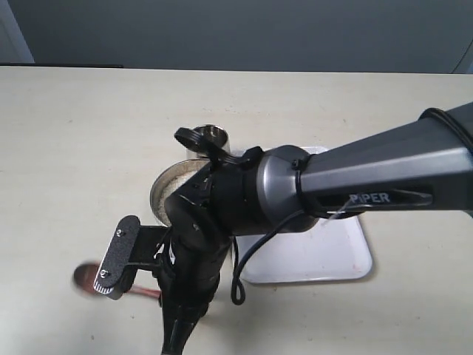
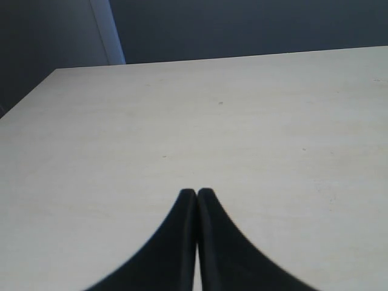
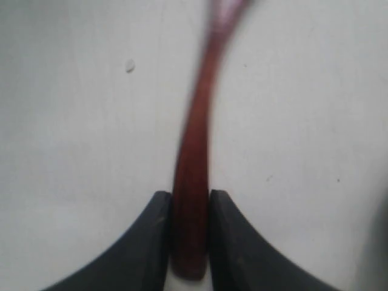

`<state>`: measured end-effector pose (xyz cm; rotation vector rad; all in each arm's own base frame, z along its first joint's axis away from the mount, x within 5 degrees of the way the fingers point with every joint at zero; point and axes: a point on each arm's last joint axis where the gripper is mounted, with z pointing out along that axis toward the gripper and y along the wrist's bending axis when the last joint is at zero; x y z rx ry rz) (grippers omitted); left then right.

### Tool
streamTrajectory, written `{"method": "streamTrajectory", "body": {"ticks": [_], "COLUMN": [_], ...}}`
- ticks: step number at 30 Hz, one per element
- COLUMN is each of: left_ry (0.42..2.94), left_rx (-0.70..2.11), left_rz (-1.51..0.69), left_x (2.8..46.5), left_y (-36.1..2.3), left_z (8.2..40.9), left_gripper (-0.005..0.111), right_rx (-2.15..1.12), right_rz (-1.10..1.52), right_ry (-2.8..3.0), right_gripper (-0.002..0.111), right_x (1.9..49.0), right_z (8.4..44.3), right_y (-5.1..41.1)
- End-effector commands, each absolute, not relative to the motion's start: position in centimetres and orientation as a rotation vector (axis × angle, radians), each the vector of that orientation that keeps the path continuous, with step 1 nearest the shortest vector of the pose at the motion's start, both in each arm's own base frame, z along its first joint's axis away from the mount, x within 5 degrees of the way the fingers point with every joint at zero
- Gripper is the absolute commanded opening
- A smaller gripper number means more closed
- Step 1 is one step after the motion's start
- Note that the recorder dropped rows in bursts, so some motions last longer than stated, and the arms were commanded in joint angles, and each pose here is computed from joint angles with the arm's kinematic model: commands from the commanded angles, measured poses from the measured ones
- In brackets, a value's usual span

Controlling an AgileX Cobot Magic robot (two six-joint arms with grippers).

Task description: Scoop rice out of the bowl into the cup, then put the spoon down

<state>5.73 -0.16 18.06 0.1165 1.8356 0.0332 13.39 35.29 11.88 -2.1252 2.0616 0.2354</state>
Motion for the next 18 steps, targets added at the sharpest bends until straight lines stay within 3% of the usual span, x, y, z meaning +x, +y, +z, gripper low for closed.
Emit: {"method": "streamTrajectory", "body": {"ticks": [1,9,18], "left_ry": [1.816,1.816,1.816], "left_rx": [0.112,0.112,0.112], "left_rz": [0.028,0.028,0.028], "left_x": [5.8,5.8,5.8], "left_y": [-0.2,-0.2,-0.2], "left_z": [18.4,18.4,18.4], "left_gripper": [0.001,0.001,0.001], "right_rx": [-2.141,-2.204,-2.12], "right_rz": [0.222,0.195,0.18], "right_ry": [2.061,2.024,1.809], "right_gripper": [-0.001,-0.001,-0.001], "right_x": [13.4,13.3,13.2], "right_z": [11.4,12.5,21.2], "right_y": [35.2,34.7,33.2]}}
